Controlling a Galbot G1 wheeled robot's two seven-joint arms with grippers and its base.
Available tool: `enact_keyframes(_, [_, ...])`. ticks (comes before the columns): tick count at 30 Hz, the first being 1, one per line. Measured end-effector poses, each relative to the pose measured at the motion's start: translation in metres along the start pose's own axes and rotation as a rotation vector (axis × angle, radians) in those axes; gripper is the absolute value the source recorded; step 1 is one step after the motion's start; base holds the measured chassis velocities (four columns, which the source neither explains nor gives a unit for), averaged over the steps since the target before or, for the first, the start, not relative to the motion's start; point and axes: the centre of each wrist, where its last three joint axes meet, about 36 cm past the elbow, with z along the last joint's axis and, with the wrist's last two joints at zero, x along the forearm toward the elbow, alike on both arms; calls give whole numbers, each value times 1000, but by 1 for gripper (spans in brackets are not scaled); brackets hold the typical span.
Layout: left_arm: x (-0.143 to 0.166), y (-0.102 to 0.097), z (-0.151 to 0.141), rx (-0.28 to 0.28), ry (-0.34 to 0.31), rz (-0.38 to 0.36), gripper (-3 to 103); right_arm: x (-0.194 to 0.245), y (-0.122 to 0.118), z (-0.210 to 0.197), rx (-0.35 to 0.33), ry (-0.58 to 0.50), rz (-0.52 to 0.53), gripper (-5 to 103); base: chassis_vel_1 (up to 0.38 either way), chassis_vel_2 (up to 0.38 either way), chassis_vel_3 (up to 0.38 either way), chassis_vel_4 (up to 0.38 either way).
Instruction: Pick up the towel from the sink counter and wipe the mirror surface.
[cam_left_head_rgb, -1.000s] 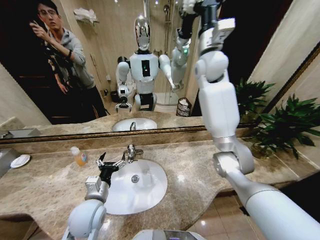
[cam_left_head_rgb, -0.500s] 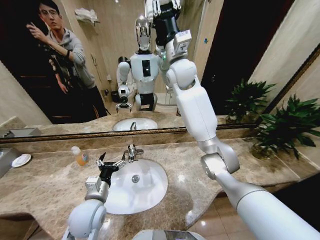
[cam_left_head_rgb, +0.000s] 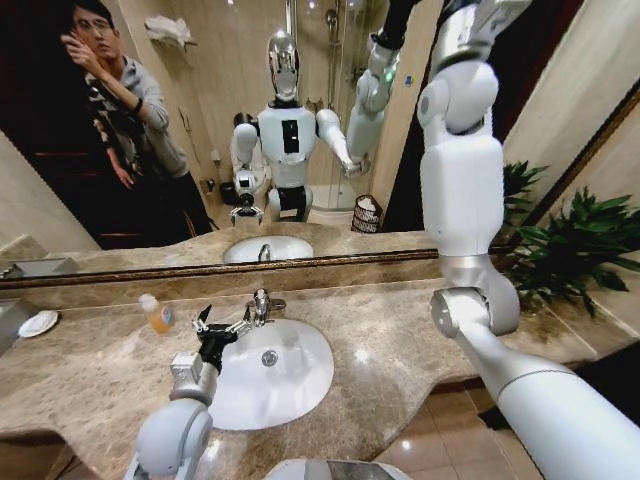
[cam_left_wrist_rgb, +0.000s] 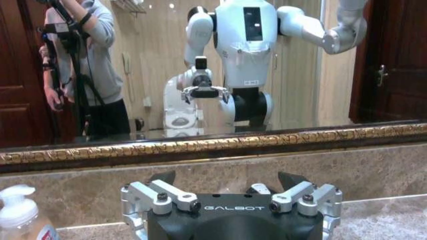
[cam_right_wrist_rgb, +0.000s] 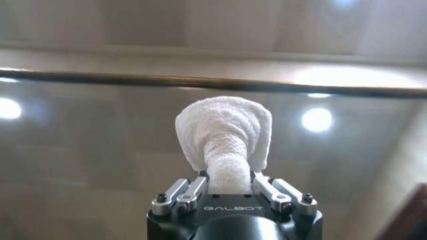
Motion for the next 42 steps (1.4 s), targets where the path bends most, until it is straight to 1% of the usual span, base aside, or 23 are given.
enact_keyframes(3, [0, 0, 0, 0, 0, 0, 100, -1, 40, -2, -36, -9, -84, 22, 0, 0, 0, 0])
enact_keyframes(4, [0, 0, 0, 0, 0, 0, 100, -3, 62, -6, -50, -17, -130, 22, 0, 0, 0, 0])
enact_keyframes(5, [0, 0, 0, 0, 0, 0, 100, -3, 62, -6, -50, -17, -130, 22, 0, 0, 0, 0])
enact_keyframes(7, [0, 0, 0, 0, 0, 0, 100, -4, 97, -13, -66, -31, -211, 22, 0, 0, 0, 0])
enact_keyframes(8, [0, 0, 0, 0, 0, 0, 100, -4, 97, -13, -66, -31, -211, 22, 0, 0, 0, 0])
enact_keyframes(10, [0, 0, 0, 0, 0, 0, 100, -3, 125, -15, -53, -33, -302, 22, 0, 0, 0, 0])
enact_keyframes(13, [0, 0, 0, 0, 0, 0, 100, -2, 141, -11, -29, -18, -358, 22, 0, 0, 0, 0])
enact_keyframes(15, [0, 0, 0, 0, 0, 0, 100, -4, 142, -8, -18, -12, -366, 22, 0, 0, 0, 0])
enact_keyframes(18, [0, 0, 0, 0, 0, 0, 100, -10, 140, -3, 1, 5, -365, 22, 0, 0, 0, 0])
enact_keyframes(20, [0, 0, 0, 0, 0, 0, 100, -15, 136, 3, 16, 36, -355, 22, 0, 0, 0, 0])
enact_keyframes(26, [0, 0, 0, 0, 0, 0, 100, -20, 126, 9, 26, 55, -326, 22, 0, 0, 0, 0])
enact_keyframes(30, [0, 0, 0, 0, 0, 0, 100, -16, 116, 7, 2, 60, -289, 22, 0, 0, 0, 0])
enact_keyframes(31, [0, 0, 0, 0, 0, 0, 100, -16, 109, 4, -20, 57, -262, 22, 0, 0, 0, 0])
enact_keyframes(32, [0, 0, 0, 0, 0, 0, 100, -16, 100, 2, -25, 55, -241, 22, 0, 0, 0, 0])
enact_keyframes(33, [0, 0, 0, 0, 0, 0, 100, -16, 100, 2, -25, 55, -241, 22, 0, 0, 0, 0])
enact_keyframes(34, [0, 0, 0, 0, 0, 0, 100, -17, 82, 1, -17, 52, -209, 22, 0, 0, 0, 0])
enact_keyframes(35, [0, 0, 0, 0, 0, 0, 100, -17, 72, 1, -12, 51, -191, 22, 0, 0, 0, 0])
enact_keyframes(36, [0, 0, 0, 0, 0, 0, 100, -17, 63, 0, -7, 50, -177, 22, 0, 0, 0, 0])
enact_keyframes(37, [0, 0, 0, 0, 0, 0, 100, -17, 63, 0, -7, 50, -177, 22, 0, 0, 0, 0])
enact_keyframes(39, [0, 0, 0, 0, 0, 0, 100, -17, 28, -1, 13, 48, -120, 22, 0, 0, 0, 0])
enact_keyframes(40, [0, 0, 0, 0, 0, 0, 100, -18, 19, -1, 18, 47, -103, 22, 0, 0, 0, 0])
enact_keyframes(41, [0, 0, 0, 0, 0, 0, 100, -18, 19, -1, 18, 47, -103, 22, 0, 0, 0, 0])
enact_keyframes(42, [0, 0, 0, 0, 0, 0, 100, -18, -2, -2, 28, 46, -65, 22, 0, 0, 0, 0])
